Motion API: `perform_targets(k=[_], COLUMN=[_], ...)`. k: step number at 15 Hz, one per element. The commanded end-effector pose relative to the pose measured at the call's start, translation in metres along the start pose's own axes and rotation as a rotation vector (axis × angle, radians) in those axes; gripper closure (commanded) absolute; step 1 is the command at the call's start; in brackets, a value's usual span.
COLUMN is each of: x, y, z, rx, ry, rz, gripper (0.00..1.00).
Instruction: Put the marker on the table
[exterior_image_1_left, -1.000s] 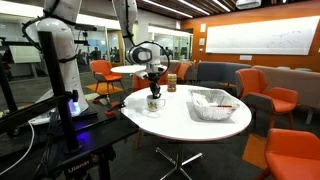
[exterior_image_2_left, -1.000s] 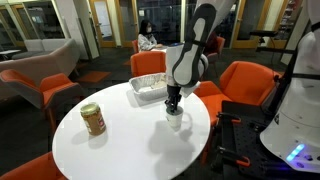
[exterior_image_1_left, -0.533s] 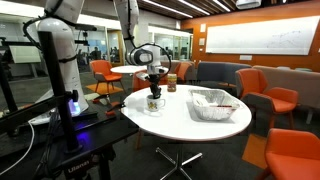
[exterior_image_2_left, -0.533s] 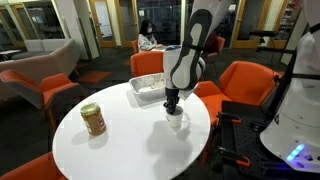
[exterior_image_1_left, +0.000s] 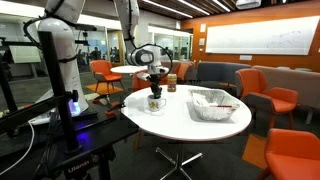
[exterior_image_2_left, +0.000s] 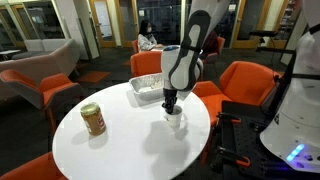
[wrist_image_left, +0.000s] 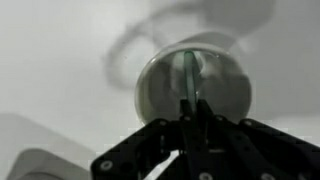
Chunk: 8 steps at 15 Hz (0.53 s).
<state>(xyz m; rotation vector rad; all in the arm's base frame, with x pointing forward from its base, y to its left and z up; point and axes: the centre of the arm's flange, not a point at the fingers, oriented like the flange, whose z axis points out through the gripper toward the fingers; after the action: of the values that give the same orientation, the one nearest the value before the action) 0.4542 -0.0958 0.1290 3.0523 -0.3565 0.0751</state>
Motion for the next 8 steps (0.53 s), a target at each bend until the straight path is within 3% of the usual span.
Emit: perform_targets(k=[1,8], x=[0.002,-0.023], y=[0.001,-0.012], z=[0.0,-0.031], rx=[-0.006,0.049], ry=[0.026,0.077], rz=[-0.029,-0.021], gripper=[0.97,0.97])
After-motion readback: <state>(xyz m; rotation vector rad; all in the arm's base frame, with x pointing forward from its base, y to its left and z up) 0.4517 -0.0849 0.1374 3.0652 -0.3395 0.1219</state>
